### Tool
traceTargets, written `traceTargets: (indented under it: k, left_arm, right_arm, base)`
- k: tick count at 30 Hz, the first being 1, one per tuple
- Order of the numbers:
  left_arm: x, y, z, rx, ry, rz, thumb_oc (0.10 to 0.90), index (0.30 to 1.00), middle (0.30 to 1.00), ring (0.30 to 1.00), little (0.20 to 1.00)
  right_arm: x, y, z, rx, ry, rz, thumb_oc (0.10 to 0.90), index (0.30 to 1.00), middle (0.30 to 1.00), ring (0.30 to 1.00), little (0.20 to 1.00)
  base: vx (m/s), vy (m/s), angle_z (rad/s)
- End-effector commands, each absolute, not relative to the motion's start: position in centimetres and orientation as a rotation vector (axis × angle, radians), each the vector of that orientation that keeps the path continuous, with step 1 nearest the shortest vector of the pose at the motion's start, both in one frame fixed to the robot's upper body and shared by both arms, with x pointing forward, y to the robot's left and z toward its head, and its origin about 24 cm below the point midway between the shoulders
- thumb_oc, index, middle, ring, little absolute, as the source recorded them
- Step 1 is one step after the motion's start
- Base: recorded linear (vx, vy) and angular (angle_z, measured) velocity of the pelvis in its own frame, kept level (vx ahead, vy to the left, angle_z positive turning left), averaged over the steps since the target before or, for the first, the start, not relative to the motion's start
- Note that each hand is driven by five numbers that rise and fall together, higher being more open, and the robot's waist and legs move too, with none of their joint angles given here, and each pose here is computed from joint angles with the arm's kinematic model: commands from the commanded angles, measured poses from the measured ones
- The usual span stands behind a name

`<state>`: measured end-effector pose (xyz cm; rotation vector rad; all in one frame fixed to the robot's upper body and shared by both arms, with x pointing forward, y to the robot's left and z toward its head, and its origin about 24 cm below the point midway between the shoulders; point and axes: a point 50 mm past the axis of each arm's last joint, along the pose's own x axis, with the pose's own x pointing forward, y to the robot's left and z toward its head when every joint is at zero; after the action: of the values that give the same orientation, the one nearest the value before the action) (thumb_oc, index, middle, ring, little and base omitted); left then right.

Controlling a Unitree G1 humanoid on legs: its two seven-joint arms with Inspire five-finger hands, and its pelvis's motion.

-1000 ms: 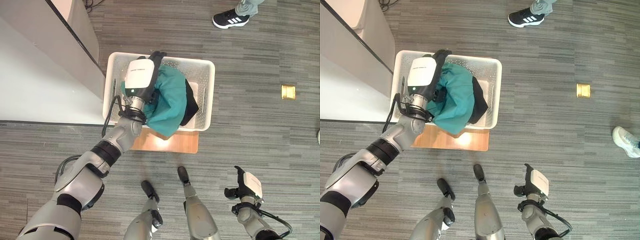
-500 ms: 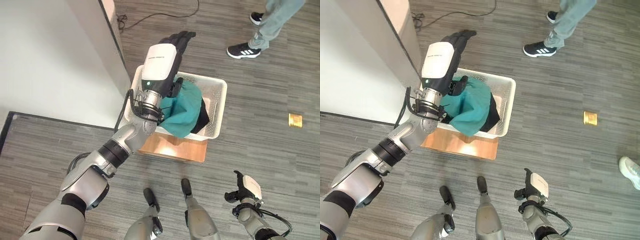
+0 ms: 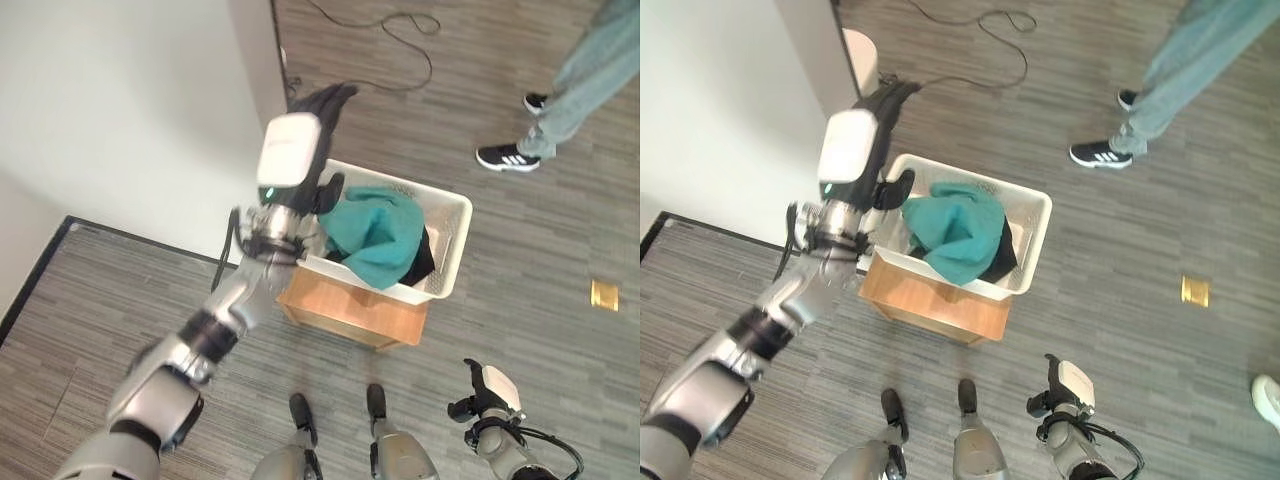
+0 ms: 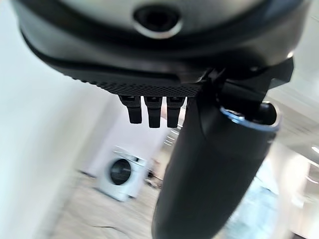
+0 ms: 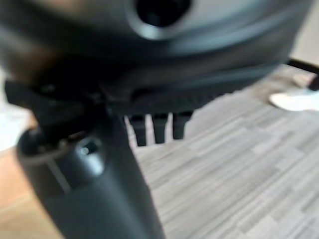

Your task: Pick up bed clothes into laundry basket.

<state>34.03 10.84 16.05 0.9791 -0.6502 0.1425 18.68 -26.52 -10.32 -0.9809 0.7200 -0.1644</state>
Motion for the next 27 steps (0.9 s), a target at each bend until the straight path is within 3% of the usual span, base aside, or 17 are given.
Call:
traceTargets:
  k: [1, 8, 11, 18, 23, 24, 27]
  left_arm:
    - [33.0, 14.0, 15.6, 0.799, -0.621, 0.254, 0.800, 0.900, 0.900, 0.900, 0.900]
    - [26.6, 22.3, 3.5, 0.658, -0.068, 0.444, 0.800, 0.900, 0.900, 0.900, 0.900]
    - [25.0, 24.0, -0.2, 0.697, 0.127, 0.491, 0.800, 0.900, 0.900, 0.900, 0.900]
    - [20.4, 25.3, -4.8, 0.511, 0.387, 0.582, 0.800, 0.900, 0.900, 0.900, 0.900]
    - [20.4, 25.3, -4.8, 0.511, 0.387, 0.582, 0.800, 0.900, 0.900, 0.900, 0.900]
    - [19.7, 24.0, -5.0, 0.354, 0.379, 0.560, 0.800, 0.900, 0.900, 0.900, 0.900]
    - [20.1, 24.7, -4.1, 0.338, 0.348, 0.570, 0.800, 0.900, 0.900, 0.900, 0.900]
  right_arm:
    - [15.8, -26.4, -12.0, -0.981, 0.816, -0.154, 0.800, 0.900, 0.900, 0.900, 0.900]
    - [17.4, -24.7, -11.6, -0.859, 0.771, -0.203, 0.800, 0.900, 0.900, 0.900, 0.900]
    - [17.9, -24.3, -11.3, -0.809, 0.743, -0.215, 0.800, 0.900, 0.900, 0.900, 0.900]
    - [20.2, -22.4, -9.9, -0.856, 0.621, -0.083, 0.800, 0.900, 0.900, 0.900, 0.900]
    - [20.2, -22.4, -10.0, -0.856, 0.621, -0.082, 0.800, 0.900, 0.900, 0.900, 0.900]
    - [24.4, -20.7, -6.8, -0.864, 0.431, -0.038, 0.800, 0.900, 0.900, 0.900, 0.900]
    - [25.0, -20.7, -6.0, -0.815, 0.400, -0.076, 0.800, 0.900, 0.900, 0.900, 0.900]
  base:
    - [-0.02, -0.070, 0.39]
    - [-0.03, -0.071, 0.58]
    - [0.06, 0.061, 1.00]
    - [-0.02, -0.006, 0.89]
    - [-0.11, 0.036, 0.21]
    - [-0.70, 0.170, 0.64]
    - [-0.31, 0.035, 2.42]
